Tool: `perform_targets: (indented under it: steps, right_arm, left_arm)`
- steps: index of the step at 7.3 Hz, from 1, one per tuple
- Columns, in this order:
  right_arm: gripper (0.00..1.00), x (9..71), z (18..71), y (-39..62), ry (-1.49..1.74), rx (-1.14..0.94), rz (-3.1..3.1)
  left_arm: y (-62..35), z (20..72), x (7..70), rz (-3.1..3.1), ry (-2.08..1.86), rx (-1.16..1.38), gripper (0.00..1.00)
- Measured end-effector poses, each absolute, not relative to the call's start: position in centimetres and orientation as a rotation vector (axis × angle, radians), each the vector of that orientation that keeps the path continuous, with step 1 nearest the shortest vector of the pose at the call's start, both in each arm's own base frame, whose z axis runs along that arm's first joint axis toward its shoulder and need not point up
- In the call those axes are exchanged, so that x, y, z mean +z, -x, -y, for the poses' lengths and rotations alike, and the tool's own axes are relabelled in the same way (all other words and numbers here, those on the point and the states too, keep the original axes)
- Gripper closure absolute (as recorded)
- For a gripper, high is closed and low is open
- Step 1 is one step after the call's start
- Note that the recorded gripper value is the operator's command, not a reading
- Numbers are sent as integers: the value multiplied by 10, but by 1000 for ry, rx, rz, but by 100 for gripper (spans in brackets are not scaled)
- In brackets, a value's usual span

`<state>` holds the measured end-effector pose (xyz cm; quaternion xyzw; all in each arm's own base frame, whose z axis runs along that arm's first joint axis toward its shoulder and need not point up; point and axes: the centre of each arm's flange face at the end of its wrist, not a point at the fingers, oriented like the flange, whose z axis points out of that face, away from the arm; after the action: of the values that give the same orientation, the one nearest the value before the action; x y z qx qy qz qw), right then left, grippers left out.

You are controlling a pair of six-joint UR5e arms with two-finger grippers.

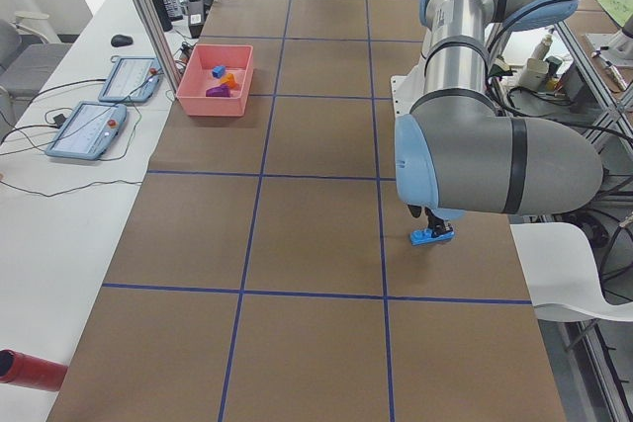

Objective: Put all blocks into box

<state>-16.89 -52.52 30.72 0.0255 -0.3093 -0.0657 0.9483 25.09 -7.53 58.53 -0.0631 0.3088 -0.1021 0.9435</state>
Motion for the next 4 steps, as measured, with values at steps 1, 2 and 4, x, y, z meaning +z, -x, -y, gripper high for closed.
perform_targets:
  steps: [1,2,4]
  right_arm:
    - [1,316,526,157,-55,-146,622]
    - [1,322,527,148,-59,-153,617]
    - [0,335,528,135,-60,-174,606]
  left_arm:
    - [-250,76,581,-637,127,-211,100]
    - [-247,78,570,-651,129,-216,100]
    - [-234,85,529,-695,142,-233,100]
